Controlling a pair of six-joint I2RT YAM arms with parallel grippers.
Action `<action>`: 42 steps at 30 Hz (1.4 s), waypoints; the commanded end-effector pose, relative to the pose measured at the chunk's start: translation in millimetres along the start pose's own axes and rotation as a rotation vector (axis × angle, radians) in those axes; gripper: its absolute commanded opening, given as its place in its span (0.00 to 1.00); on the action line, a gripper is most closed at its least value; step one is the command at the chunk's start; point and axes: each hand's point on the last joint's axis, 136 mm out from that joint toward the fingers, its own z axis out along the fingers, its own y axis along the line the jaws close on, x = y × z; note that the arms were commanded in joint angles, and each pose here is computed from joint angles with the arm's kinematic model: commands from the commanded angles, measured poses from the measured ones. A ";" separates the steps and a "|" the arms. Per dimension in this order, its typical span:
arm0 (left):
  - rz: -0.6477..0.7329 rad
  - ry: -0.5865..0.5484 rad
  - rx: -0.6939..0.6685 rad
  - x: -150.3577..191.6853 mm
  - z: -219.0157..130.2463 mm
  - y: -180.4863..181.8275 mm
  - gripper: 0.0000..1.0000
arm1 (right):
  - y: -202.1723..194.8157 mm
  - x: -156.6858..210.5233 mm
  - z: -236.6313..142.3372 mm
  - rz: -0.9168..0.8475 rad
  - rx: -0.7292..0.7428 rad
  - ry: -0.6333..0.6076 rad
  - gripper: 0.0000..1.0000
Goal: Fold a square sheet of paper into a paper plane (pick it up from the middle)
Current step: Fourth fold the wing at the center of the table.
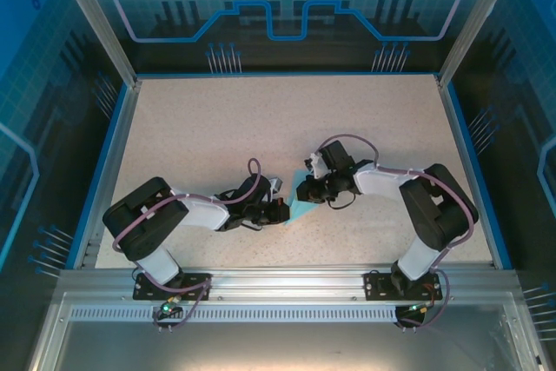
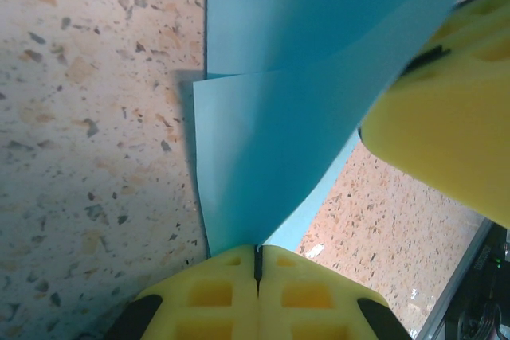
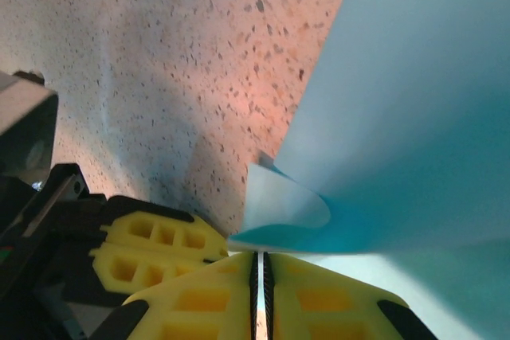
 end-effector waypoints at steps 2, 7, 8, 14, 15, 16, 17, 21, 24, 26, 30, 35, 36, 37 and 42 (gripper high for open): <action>-0.030 0.019 -0.033 6.3 -0.2 14.8 0.00 | 14.1 -8.2 4.4 -0.018 -0.042 0.002 0.14; -0.026 0.015 -0.036 5.6 -1.7 14.5 0.01 | 9.7 -8.0 8.7 -0.016 -0.028 0.012 0.15; -0.022 0.015 -0.037 5.1 -2.0 13.8 0.01 | 7.6 -7.2 11.2 -0.012 -0.025 0.019 0.15; -0.018 0.015 -0.037 5.3 -3.1 13.1 0.05 | 7.6 -15.8 17.9 -0.020 -0.027 0.020 0.15; -0.016 0.014 -0.039 4.8 -3.7 13.2 0.07 | 7.0 -16.6 17.7 -0.020 -0.024 0.019 0.15; -0.017 0.011 -0.045 4.5 -4.7 14.0 0.09 | 7.4 -17.0 17.9 -0.022 -0.024 0.020 0.15; -0.011 0.011 -0.049 4.7 -5.5 14.2 0.09 | 6.2 -16.7 18.3 -0.021 -0.021 0.022 0.15; 0.003 0.008 -0.053 2.4 -8.5 11.3 0.12 | 1.5 -15.3 20.8 -0.015 -0.012 0.030 0.15; 0.008 0.007 -0.049 2.2 -9.7 9.5 0.11 | -1.4 -13.8 22.9 -0.011 -0.006 0.033 0.15; 0.009 0.009 -0.048 1.7 -9.6 8.7 0.09 | -3.7 -13.7 24.3 -0.008 -0.001 0.036 0.15; 0.009 0.014 -0.052 3.4 -9.2 10.6 0.04 | -6.3 -14.1 26.5 -0.005 0.000 0.038 0.15; 0.011 0.015 -0.066 3.8 -9.6 13.1 0.00 | -14.1 -13.2 29.7 0.008 0.014 0.044 0.16; 0.010 0.017 -0.068 3.6 -9.7 13.1 0.00 | -15.7 -13.2 30.3 0.010 0.016 0.044 0.16; 0.012 0.019 -0.070 3.7 -9.4 13.0 0.00 | -16.5 -13.6 30.5 0.012 0.015 0.043 0.16; 0.017 0.018 -0.070 2.8 -11.0 11.1 0.09 | -21.4 -13.5 33.2 0.021 0.021 0.044 0.16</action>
